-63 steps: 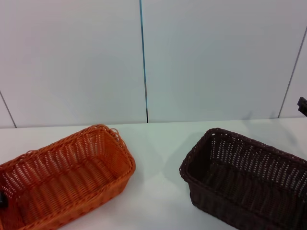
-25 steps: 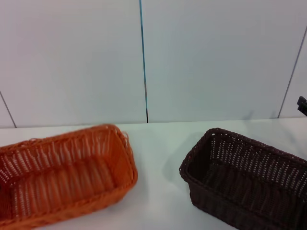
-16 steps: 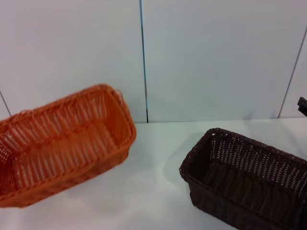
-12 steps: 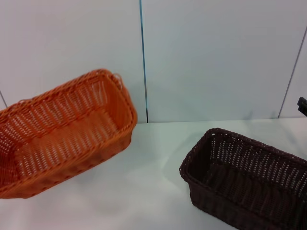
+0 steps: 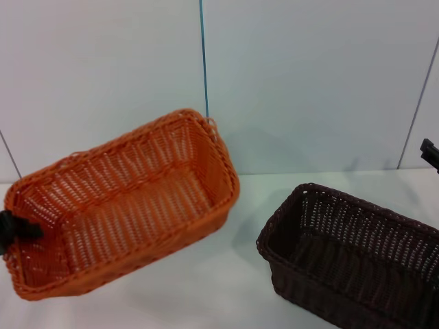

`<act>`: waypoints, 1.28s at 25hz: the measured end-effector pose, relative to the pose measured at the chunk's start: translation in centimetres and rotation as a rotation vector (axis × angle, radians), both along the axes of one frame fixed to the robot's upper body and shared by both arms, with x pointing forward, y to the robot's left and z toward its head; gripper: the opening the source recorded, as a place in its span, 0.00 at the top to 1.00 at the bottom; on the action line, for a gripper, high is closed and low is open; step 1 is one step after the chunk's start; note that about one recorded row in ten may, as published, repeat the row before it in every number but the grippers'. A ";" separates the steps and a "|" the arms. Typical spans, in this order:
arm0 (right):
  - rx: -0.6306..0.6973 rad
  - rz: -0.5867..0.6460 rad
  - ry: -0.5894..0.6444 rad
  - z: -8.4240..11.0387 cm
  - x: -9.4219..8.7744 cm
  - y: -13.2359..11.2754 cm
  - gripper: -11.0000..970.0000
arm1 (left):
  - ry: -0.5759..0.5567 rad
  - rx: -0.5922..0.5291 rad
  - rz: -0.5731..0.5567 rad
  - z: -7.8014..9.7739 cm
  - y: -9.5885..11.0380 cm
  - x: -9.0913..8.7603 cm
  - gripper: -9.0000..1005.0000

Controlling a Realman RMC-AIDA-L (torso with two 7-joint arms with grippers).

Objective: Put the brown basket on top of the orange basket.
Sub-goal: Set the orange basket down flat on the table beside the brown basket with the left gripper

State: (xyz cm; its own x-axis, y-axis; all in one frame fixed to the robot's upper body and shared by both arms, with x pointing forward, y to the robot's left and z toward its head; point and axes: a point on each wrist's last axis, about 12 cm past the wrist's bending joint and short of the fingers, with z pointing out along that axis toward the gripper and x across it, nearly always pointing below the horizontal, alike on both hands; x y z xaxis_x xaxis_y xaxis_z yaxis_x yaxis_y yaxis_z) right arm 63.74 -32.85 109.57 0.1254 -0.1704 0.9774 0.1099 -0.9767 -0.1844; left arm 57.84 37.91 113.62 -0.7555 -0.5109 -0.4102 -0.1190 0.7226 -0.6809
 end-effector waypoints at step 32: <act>-0.012 0.041 0.006 -0.3 -0.2 0.7 0.21 | 0.067 0.163 -0.008 -4.5 -6.0 3.3 0.87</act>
State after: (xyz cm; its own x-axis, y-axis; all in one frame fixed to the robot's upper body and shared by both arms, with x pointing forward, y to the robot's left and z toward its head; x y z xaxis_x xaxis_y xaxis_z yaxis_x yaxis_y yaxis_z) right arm 63.57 -32.15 109.29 0.1381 -0.1535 0.9785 0.1485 -0.9735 -0.1737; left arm 61.16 31.89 109.16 -0.7878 -0.4358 -0.4352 -0.1543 0.8237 -0.5456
